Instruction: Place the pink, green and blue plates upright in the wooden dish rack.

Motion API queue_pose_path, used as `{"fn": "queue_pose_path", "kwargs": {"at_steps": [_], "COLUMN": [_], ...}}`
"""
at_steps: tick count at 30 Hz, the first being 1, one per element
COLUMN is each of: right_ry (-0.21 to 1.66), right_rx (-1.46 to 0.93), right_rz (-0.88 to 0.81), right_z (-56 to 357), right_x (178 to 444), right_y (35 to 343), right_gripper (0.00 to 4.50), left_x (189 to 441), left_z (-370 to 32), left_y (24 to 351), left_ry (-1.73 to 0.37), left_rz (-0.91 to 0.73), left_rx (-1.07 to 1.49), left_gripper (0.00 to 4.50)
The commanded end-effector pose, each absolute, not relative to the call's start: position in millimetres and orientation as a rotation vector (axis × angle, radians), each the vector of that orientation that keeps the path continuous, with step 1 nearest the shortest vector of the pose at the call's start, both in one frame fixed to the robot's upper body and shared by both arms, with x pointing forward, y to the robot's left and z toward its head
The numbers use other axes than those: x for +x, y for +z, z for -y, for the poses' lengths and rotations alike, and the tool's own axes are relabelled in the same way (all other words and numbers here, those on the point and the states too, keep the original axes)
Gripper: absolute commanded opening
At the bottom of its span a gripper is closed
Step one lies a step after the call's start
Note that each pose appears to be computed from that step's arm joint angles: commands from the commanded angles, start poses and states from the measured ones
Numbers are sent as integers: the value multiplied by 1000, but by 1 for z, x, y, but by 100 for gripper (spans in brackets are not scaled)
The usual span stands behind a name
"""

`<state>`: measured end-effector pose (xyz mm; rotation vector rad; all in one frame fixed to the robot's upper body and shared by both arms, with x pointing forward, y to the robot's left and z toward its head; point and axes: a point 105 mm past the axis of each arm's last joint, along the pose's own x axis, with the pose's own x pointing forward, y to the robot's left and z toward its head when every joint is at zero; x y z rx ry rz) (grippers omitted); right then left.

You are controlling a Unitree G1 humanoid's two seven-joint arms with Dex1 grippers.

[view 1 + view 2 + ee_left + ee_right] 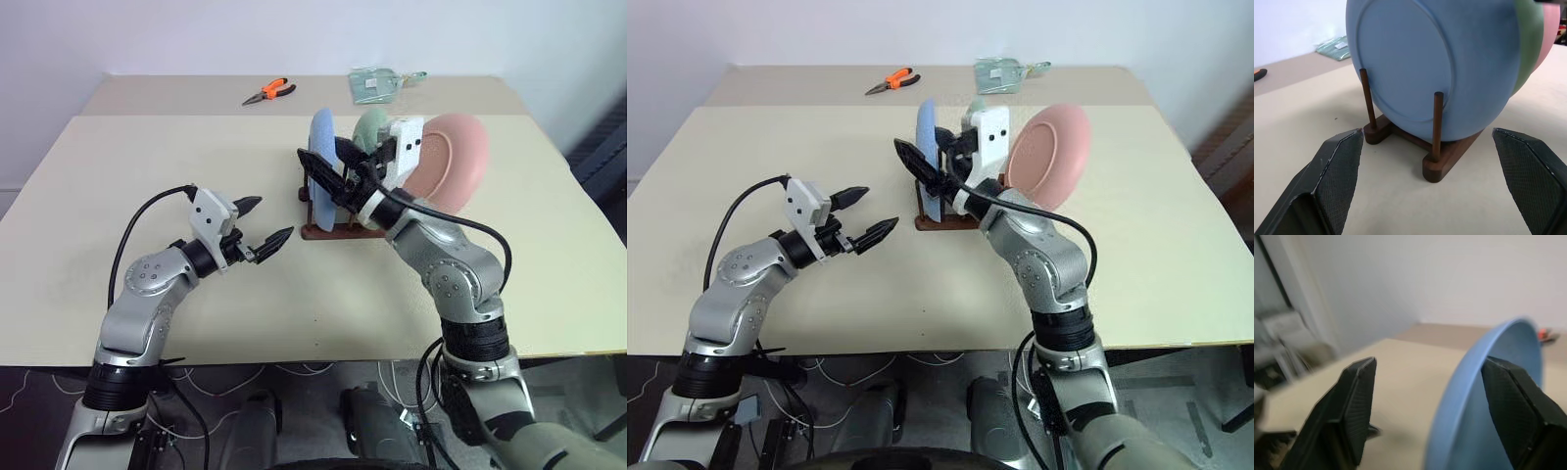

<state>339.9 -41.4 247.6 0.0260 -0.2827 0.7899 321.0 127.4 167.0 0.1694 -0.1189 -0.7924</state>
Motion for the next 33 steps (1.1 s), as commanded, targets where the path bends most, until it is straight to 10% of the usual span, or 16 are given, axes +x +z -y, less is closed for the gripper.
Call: {"fn": "queue_pose_path", "kwargs": {"at_steps": [1,16,24,33], "right_ry": [807,351,237,397], "right_rx": [-183,-267,-422,-634], "right_rz": [525,340,207,182], "right_z": [47,234,268,234], "right_x": [316,302,306,325], "right_y": [290,266,244,226], "right_gripper": [349,349,22,6], "left_x": [319,347,339,335], "left_z": [-125,-145,-126,-123], "left_y": [175,157,150,147], "left_ry": [-797,-721,-830,-847], "left_rz": [162,132,122,118], "left_rx": [196,252,249,253], "left_gripper": [436,436,436,436]}}
